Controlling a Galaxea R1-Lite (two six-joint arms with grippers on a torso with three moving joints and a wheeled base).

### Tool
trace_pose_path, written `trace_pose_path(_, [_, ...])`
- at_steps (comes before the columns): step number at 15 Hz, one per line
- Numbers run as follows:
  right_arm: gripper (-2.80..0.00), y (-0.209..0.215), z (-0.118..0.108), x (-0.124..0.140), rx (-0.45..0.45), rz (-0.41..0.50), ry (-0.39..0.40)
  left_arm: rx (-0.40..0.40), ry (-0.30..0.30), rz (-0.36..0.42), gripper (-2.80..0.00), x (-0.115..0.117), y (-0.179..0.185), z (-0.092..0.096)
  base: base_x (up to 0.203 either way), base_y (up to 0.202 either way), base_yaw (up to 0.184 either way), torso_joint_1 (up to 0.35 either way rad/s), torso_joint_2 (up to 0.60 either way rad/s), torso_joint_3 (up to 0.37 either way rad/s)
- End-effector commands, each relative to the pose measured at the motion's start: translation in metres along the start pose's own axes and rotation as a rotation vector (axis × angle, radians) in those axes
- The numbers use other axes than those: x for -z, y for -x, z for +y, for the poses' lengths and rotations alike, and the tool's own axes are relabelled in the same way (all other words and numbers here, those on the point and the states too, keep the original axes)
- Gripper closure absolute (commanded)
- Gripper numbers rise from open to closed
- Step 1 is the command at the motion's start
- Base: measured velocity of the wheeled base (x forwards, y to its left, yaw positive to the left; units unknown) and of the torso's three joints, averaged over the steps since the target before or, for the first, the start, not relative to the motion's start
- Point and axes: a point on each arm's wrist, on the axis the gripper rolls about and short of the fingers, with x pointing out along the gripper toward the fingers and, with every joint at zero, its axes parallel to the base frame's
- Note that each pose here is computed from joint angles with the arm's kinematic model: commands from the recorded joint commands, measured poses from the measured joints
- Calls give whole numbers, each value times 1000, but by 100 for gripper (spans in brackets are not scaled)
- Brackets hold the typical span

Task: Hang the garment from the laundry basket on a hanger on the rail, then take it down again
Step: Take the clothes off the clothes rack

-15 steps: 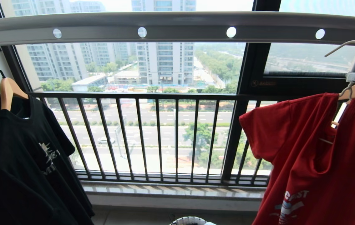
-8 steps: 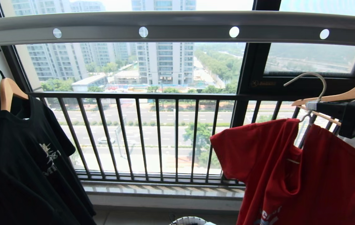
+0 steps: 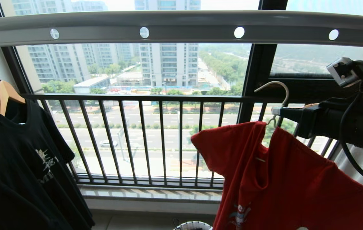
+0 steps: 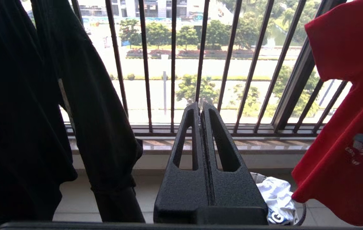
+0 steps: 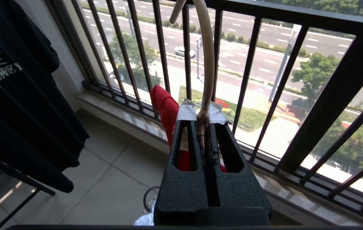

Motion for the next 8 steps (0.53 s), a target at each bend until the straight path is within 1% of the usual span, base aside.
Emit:
trace_pose_path(1, [0,-29,6,18,-49,78,-16,64,40,108,0,-33,-21,-1,0,0,0,0,0,0])
trace_pose_path(2, [0,-37,15,21,-84,88,-13,116,55,145,0,-48,-33,-2,0,0,0,0,0,0])
trace_pose_path(3, [0,-47,19,23,-100,78,-8,179,68,178,0,-63,-48,-3,0,0,0,0,0,0])
trace_pose_path(4, [0,-54,20,24,-106,66,-3,248,81,202,0,-77,-66,-4,0,0,0,0,0,0])
trace_pose_path(6, [0,-71,21,32,-116,79,-6,406,98,245,0,-99,-108,-9,0,0,0,0,0,0])
trace_pose_path(7, [0,-79,20,38,-116,100,-12,500,99,265,0,-106,-128,-16,0,0,0,0,0,0])
trace_pose_path(8, [0,-86,20,45,-117,122,-14,599,96,287,0,-109,-147,-27,0,0,0,0,0,0])
